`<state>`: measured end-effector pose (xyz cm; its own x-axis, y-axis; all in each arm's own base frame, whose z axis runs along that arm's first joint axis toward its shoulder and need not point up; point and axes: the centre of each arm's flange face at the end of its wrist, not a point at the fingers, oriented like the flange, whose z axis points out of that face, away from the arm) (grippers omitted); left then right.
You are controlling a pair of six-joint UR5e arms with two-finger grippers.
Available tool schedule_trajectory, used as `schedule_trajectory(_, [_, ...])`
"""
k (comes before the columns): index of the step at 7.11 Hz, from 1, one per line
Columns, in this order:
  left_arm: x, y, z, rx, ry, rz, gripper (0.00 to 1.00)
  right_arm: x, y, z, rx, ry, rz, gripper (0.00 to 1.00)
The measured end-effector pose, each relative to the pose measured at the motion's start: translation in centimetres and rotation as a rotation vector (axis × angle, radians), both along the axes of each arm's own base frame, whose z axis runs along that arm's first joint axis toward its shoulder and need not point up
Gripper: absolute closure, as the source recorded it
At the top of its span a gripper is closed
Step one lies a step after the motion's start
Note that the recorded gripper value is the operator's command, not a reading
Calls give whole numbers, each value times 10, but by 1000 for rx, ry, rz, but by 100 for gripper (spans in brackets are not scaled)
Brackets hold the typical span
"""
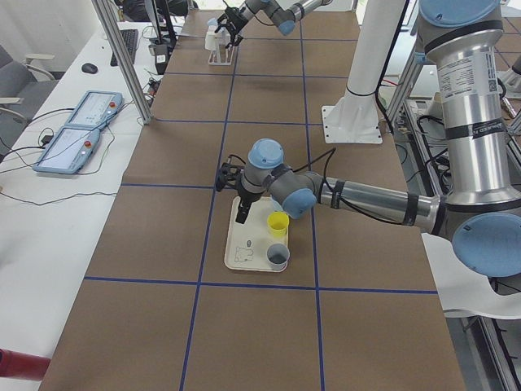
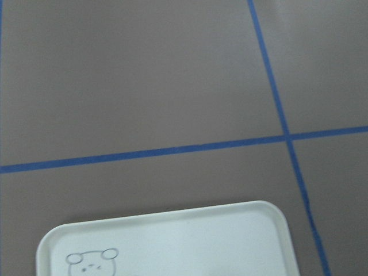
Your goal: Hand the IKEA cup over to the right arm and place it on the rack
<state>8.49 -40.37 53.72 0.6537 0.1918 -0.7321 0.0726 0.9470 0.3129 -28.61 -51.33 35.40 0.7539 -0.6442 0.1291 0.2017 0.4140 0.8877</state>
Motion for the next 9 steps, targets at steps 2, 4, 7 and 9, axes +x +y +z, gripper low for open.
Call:
schedule_trajectory(2, [-21,49,46,3,-44,40,0,-12,24,-22,-245,-51,-204,0])
schedule_trajectory(4, [-30,76,89,-18,-57,52,0,-19,26,-57,-400,7,-239,0])
schedule_trajectory(7, [-29,80,140,-65,-27,40,1,-22,24,-65,-468,46,-234,0])
schedule_trajectory(9, [-21,67,144,-127,13,8,15,-22,24,-66,-471,48,-233,0])
